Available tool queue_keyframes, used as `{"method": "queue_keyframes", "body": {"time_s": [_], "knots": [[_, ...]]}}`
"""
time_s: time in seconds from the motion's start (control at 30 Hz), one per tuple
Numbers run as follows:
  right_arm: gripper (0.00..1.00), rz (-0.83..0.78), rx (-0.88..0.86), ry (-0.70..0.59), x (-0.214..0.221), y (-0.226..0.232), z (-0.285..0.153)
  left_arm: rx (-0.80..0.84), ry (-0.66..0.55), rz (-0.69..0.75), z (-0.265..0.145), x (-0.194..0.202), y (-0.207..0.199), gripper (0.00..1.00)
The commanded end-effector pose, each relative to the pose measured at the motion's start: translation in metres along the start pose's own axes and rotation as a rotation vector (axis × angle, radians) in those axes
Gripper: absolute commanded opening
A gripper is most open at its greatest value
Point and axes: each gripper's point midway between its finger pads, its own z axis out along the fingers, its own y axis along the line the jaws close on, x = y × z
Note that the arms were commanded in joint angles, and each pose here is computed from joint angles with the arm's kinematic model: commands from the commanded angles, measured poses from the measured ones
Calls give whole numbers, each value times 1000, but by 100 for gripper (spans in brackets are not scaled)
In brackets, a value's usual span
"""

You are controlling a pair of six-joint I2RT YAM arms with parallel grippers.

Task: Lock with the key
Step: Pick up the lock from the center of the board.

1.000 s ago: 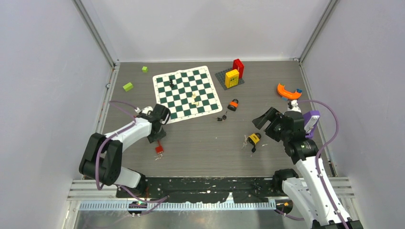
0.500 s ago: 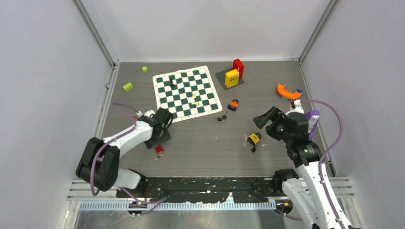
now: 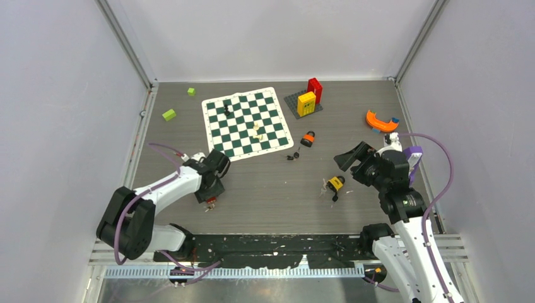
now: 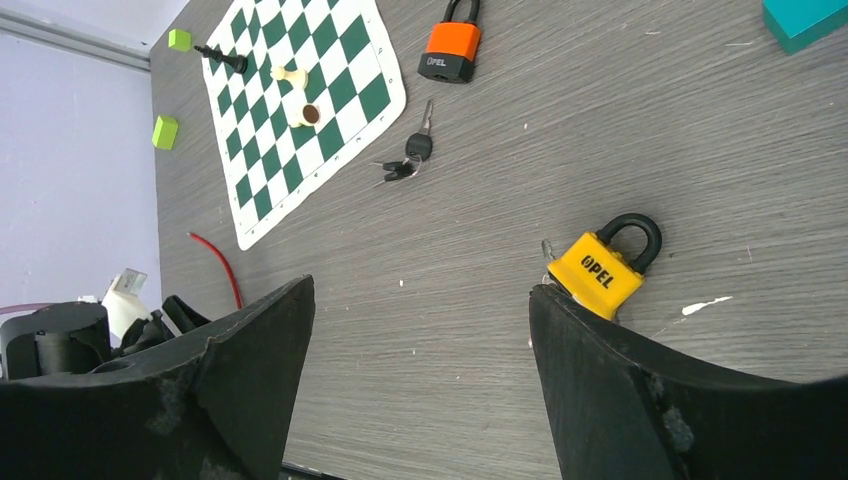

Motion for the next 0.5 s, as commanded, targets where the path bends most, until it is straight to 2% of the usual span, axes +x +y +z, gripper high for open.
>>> {"method": "queue_keyframes", "body": {"time_s": [0.0,0.07,0.23,0.27,0.47], "knots": [[85,0,-32,-23,-5,7,-3,-6,7,-6,-2,4,1,47],[85,-2,-35,-26,-5,7,-4,-1,0,1,-3,1,-2,40],[84,-20,-47,-13,-4,9,-5,30,-39,34,-7,-11,-13,2],[85,-25,-50,-9,-3,10,-5,51,-54,37,-9,-14,-17,0],[85,-70,-120,36,4,20,-4,149,-148,101,-30,-26,-33,0]]}}
